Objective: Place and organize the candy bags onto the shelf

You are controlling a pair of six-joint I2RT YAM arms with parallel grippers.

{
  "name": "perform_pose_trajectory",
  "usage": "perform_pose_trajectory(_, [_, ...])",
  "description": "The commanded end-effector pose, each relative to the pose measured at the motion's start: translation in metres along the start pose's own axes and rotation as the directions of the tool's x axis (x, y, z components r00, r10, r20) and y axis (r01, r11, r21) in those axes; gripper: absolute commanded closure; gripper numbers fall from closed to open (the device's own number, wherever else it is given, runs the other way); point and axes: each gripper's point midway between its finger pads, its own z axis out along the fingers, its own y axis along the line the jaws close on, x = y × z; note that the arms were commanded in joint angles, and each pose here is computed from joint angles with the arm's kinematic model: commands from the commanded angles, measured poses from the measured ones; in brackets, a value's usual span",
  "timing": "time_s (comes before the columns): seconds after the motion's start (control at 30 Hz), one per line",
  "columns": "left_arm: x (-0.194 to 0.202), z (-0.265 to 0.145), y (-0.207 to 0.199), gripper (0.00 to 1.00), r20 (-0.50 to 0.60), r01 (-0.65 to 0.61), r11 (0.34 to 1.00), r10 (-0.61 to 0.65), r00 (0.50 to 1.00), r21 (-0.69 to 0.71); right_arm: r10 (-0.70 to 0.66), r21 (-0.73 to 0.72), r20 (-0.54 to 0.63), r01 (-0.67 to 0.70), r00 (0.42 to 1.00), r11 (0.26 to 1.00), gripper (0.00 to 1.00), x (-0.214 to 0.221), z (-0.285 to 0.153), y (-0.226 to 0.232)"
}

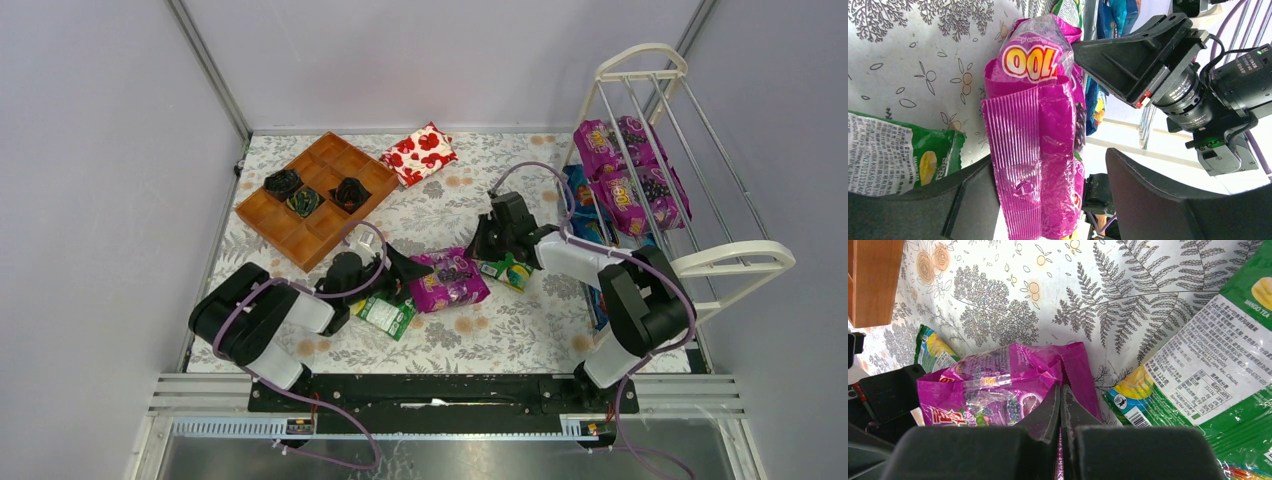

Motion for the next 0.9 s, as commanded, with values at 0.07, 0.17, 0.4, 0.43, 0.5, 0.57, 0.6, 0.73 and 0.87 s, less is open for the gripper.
perform_pose_trajectory(0.07, [0.003, 0.010, -0.021, 0.26, -0.010, -0.029, 0.998, 0.029, 1.000, 0.057, 0.034, -0.013, 0.135, -0.032, 0.990, 0.999, 1.00, -0.026, -0.012, 0.005])
perform_pose_trajectory(0.17, [0.009, 0.021, -0.016, 0.25, -0.025, -0.026, 0.999, 0.027, 0.999, 0.029, 0.059, -0.018, 0.155, -0.057, 0.986, 0.998, 1.00, -0.026, -0.016, 0.004])
perform_pose_trajectory(0.4, [0.018, 0.032, 0.002, 0.18, 0.009, -0.059, 0.997, 0.059, 0.998, -0.050, 0.173, -0.029, 0.181, -0.171, 0.968, 0.985, 1.00, -0.019, -0.018, -0.003])
perform_pose_trajectory(0.43, [0.019, 0.033, 0.005, 0.17, 0.014, -0.061, 0.996, 0.062, 0.998, -0.060, 0.193, -0.035, 0.176, -0.189, 0.965, 0.981, 1.00, -0.017, -0.017, -0.003])
perform_pose_trajectory(0.5, [0.023, 0.034, 0.005, 0.17, 0.011, -0.067, 0.997, 0.068, 0.998, -0.043, 0.222, -0.049, 0.164, -0.217, 0.961, 0.975, 1.00, -0.013, -0.015, -0.002])
perform_pose_trajectory(0.57, [0.028, 0.035, 0.007, 0.17, 0.006, -0.065, 0.997, 0.066, 0.998, -0.030, 0.233, -0.058, 0.157, -0.227, 0.960, 0.972, 1.00, -0.010, -0.014, -0.002])
perform_pose_trajectory(0.6, [0.028, 0.036, 0.010, 0.17, 0.010, -0.063, 0.998, 0.063, 0.998, -0.031, 0.229, -0.058, 0.155, -0.223, 0.961, 0.973, 1.00, -0.009, -0.014, -0.002])
perform_pose_trajectory(0.73, [0.029, 0.037, 0.023, 0.19, 0.030, -0.050, 0.997, 0.052, 0.998, -0.050, 0.203, -0.014, 0.152, -0.203, 0.967, 0.979, 1.00, -0.005, -0.013, -0.012])
perform_pose_trajectory(0.87, [0.024, 0.038, 0.031, 0.22, 0.068, -0.089, 0.994, 0.093, 0.993, -0.067, 0.234, 0.026, 0.148, -0.241, 0.961, 0.970, 1.00, 0.005, -0.012, -0.028])
